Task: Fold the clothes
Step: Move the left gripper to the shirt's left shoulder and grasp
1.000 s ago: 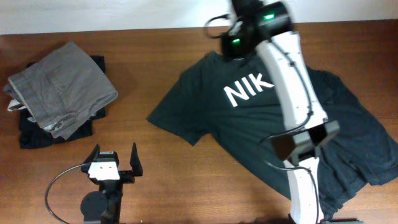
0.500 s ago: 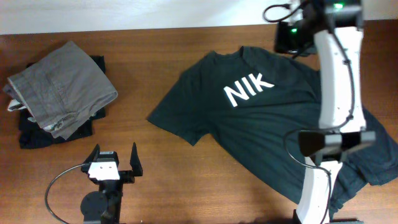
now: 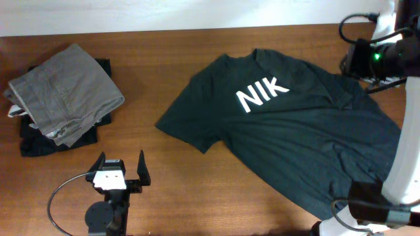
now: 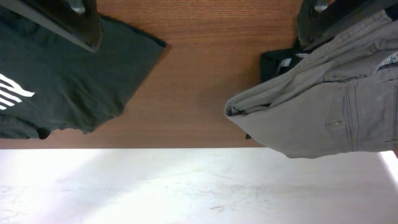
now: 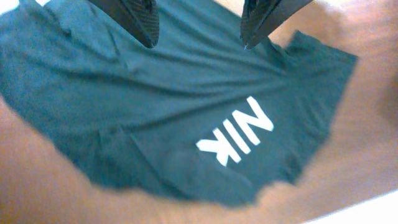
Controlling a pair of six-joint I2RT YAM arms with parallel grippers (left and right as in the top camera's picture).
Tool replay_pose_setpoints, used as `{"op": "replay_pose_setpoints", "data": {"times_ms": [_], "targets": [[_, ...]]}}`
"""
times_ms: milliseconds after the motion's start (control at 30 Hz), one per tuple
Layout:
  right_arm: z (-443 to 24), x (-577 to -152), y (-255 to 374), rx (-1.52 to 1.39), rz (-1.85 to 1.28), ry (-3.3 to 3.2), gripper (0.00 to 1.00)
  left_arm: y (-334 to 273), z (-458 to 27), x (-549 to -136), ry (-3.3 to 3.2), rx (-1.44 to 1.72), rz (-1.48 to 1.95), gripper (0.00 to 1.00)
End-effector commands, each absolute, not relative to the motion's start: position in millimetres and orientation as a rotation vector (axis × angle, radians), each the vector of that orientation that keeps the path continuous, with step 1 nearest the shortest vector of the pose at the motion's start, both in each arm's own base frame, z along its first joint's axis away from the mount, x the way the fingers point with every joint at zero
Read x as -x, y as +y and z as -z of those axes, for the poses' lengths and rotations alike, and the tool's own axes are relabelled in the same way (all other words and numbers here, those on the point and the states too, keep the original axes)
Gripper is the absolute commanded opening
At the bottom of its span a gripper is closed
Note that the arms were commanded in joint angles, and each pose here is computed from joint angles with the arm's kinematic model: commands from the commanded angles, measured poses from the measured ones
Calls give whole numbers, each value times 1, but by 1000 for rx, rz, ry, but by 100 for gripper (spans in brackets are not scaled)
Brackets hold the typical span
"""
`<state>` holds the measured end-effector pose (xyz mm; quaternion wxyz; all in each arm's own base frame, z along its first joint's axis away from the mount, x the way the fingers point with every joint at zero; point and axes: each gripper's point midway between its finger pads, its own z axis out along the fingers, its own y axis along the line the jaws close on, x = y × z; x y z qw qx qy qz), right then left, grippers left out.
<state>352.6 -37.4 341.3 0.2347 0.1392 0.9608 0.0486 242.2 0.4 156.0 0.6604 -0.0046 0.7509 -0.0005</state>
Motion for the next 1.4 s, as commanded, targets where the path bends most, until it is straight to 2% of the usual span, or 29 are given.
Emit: {"op": "replay_pose_setpoints", "data": {"times_ms": [0,167,333,433,633,800,933,1167,1367], "targets": [[-301,-346,-58,-453,-122,2768,49,1,-155,-242,1695,12,-4,99],[-268,-341,-75,-515,-119,2850,49,-2,-157,-243,1684,3,9,99],[-260,-345,-82,-532,-115,2841,49,-20,-175,-242,1623,-77,94,99],[-261,-348,-82,-527,-117,2829,50,-39,-204,-234,1564,-171,185,100],[-264,-354,-66,-442,-249,2818,52,-39,-282,-218,1493,-175,177,100],[-265,-354,-56,-434,-329,2815,53,-41,-328,-222,1606,-175,195,100],[-264,-347,-56,-444,-328,2839,57,-41,-354,-246,1745,-166,209,100],[-261,-331,-65,-482,-331,2886,61,-62,-391,-321,1890,-236,340,100],[-262,-329,-75,-538,-356,2867,61,-72,-364,-396,1991,-257,415,99]]}}
